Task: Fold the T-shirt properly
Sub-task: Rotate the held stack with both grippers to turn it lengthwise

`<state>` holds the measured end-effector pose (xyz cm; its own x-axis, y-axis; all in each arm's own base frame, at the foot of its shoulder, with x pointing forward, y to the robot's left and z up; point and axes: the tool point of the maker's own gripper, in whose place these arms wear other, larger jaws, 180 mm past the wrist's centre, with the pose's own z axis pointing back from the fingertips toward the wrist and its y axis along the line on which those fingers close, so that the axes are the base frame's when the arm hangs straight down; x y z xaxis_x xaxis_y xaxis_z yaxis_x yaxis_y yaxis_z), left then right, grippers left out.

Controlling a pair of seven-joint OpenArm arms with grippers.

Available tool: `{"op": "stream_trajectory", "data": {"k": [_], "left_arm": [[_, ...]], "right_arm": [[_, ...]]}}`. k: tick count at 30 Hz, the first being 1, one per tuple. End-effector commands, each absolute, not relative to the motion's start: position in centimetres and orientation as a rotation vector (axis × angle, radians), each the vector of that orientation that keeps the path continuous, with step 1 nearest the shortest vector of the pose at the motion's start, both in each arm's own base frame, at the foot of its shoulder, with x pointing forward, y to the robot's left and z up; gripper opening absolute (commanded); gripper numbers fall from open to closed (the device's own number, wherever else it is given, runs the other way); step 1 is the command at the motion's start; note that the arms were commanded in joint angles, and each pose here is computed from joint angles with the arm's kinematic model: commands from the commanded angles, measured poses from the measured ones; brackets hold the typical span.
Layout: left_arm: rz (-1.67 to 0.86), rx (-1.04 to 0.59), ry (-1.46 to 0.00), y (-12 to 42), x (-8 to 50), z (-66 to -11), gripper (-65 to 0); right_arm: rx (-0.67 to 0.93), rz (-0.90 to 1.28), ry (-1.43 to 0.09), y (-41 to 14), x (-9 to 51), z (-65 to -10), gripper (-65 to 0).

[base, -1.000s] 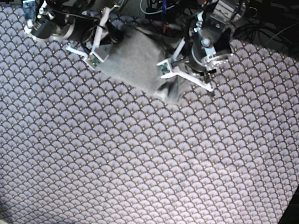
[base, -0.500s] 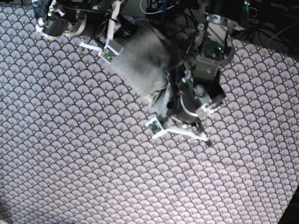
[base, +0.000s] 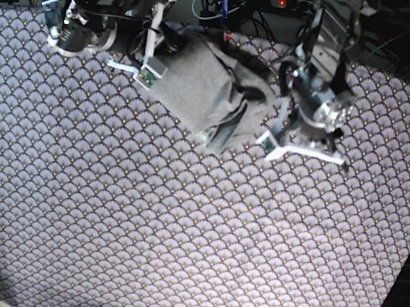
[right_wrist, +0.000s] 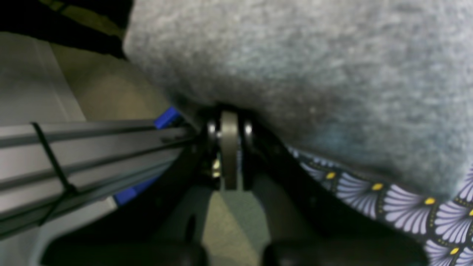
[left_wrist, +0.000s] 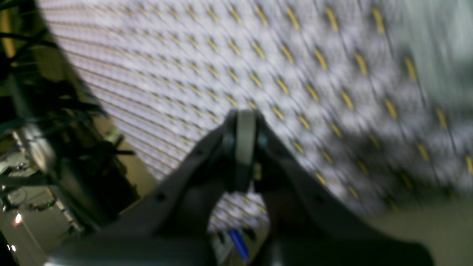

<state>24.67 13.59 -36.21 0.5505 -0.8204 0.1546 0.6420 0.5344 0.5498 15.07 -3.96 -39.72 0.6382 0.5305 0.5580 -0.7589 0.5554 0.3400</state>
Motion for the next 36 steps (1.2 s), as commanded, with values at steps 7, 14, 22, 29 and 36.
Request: {"op": "stream_trajectory", "data": {"k": [7, 14, 22, 29, 36], "left_arm": [[-0.912, 0.311, -0.416, 10.4, 20.4, -38.6, -65.0], [-0.753, 0.196, -0.485, 8.5, 20.8, -39.0, -65.0], [-0.763, 0.155, -0.419, 8.2, 21.3, -42.0, -65.0], [-0.709, 0.055, -0.518, 7.0, 23.4, -41.5, -65.0], [-0.634, -0.076, -0.529, 5.9, 25.3, -42.8, -65.0]], "right_arm": [[0.615, 0.792, -0.480, -3.5, 16.4, -38.4, -65.0], [0.615, 0.792, -0.480, -3.5, 16.4, -38.4, -65.0], [0.615, 0.792, -0.480, -3.5, 16.4, -38.4, -65.0], [0.620, 0.792, -0.473, -3.5, 16.1, -38.5, -65.0], [0.619, 0.792, -0.466, -3.5, 16.0, -38.6, -65.0]]}}
